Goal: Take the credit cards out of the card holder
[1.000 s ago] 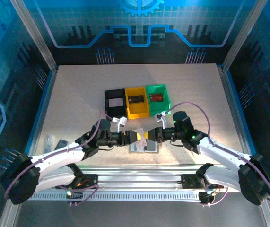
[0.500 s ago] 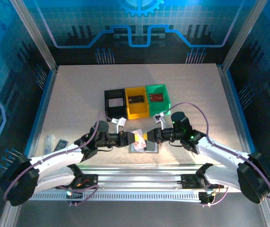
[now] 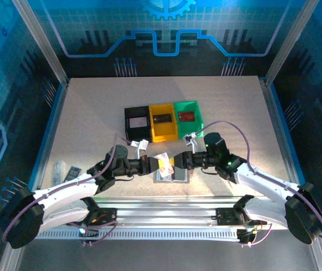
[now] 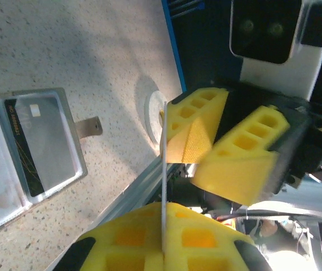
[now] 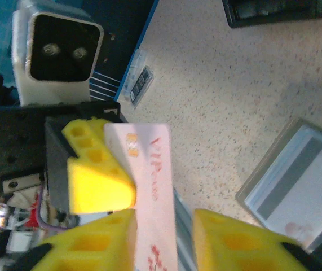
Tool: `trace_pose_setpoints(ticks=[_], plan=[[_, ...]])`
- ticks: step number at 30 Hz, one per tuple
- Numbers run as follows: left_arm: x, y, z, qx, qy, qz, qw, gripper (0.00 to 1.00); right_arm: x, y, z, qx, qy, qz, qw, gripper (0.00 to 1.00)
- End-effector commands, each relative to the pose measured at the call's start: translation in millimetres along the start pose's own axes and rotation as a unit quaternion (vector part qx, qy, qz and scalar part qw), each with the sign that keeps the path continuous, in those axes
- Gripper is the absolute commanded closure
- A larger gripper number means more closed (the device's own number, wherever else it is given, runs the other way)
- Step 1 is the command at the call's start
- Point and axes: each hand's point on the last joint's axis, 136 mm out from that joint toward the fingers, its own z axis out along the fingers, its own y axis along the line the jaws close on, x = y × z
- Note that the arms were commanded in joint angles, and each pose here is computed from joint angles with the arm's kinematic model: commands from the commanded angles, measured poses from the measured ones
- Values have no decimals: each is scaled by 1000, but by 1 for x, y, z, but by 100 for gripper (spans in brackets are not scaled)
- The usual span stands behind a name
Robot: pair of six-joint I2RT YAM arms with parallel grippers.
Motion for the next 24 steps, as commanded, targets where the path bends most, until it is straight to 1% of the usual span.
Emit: trace_pose_setpoints(ticks=[1, 3, 5, 6, 9, 11, 16, 21, 24], plan=[[-14, 2, -7, -2, -52, -19, 998, 100, -16, 18, -11, -1, -37, -25, 999, 58], [-21, 4, -12, -9, -76, -34, 996, 100, -18, 21, -15, -4, -49, -22, 999, 47], [-27, 4, -15, -7, -97, -50, 994, 100, -19, 26, -16, -21, -65, -10, 998, 41], [-30, 4, -17, -6, -107, -59, 992, 100, -19, 31, -16, -38, -76, -8, 996, 40], [-36, 3, -22, -6, -131, -75, 989, 100, -13, 37, -12, -55, -96, 7, 994, 39], [-40, 3, -25, -1, -146, -85, 986, 100, -6, 41, -7, -51, -110, 6, 993, 39], [-41, 4, -31, -1, -162, -92, 982, 100, 2, 57, 3, -56, -146, 1, 988, 41], [-39, 7, -34, 10, -174, -107, 979, 100, 2, 51, 9, -45, -175, 20, 983, 43], [-38, 7, -35, 13, -174, -113, 978, 100, 1, 47, 16, -48, -180, 36, 982, 45]])
